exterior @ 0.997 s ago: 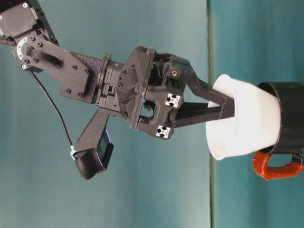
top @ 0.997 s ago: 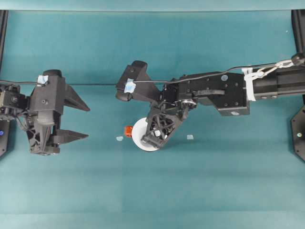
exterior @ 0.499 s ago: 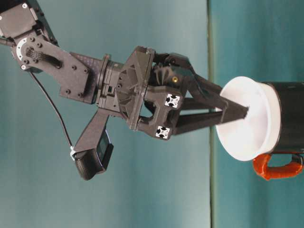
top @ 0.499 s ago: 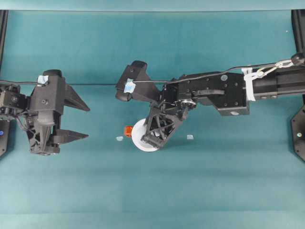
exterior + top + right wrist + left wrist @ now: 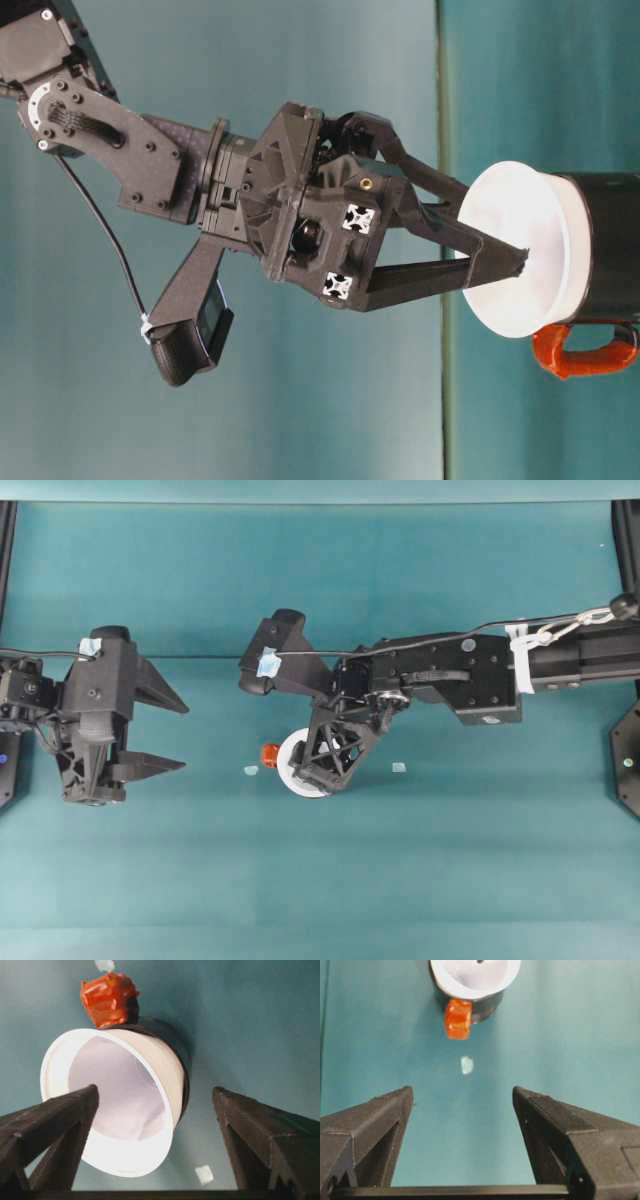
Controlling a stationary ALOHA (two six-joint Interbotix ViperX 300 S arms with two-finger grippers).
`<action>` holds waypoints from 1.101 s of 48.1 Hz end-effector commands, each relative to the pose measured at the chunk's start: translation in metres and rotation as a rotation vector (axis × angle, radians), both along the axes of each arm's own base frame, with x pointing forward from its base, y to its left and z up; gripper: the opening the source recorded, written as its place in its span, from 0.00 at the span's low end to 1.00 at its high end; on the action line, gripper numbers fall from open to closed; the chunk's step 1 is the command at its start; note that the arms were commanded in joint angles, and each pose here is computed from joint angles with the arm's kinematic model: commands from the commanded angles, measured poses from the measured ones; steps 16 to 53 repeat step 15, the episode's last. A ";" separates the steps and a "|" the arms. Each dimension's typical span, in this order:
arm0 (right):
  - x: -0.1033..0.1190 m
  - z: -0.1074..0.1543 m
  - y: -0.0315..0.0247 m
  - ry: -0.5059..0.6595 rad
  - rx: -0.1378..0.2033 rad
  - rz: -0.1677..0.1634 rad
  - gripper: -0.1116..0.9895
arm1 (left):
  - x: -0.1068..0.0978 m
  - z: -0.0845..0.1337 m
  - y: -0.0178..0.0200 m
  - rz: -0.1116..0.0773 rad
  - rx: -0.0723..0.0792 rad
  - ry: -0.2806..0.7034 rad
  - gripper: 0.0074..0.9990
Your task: Put the paper cup into the moved red handle cup holder.
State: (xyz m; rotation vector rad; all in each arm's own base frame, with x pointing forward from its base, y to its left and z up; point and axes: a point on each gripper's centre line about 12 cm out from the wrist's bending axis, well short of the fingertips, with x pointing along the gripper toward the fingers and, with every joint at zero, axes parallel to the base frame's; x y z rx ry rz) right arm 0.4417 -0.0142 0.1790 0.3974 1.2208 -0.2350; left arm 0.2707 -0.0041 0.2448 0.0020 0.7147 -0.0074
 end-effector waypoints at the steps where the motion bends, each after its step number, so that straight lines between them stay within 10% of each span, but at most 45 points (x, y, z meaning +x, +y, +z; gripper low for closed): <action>1: 0.003 0.016 0.0014 -0.041 -0.006 0.004 0.74 | 0.003 0.008 -0.0004 -0.001 0.000 -0.026 0.85; 15: -0.010 0.066 -0.0049 -0.088 -0.082 0.030 0.74 | 0.002 0.009 -0.0004 0.004 -0.006 -0.031 0.85; 53: -0.010 0.066 -0.0049 -0.088 -0.082 0.030 0.74 | 0.002 0.009 -0.0004 0.004 -0.006 -0.031 0.85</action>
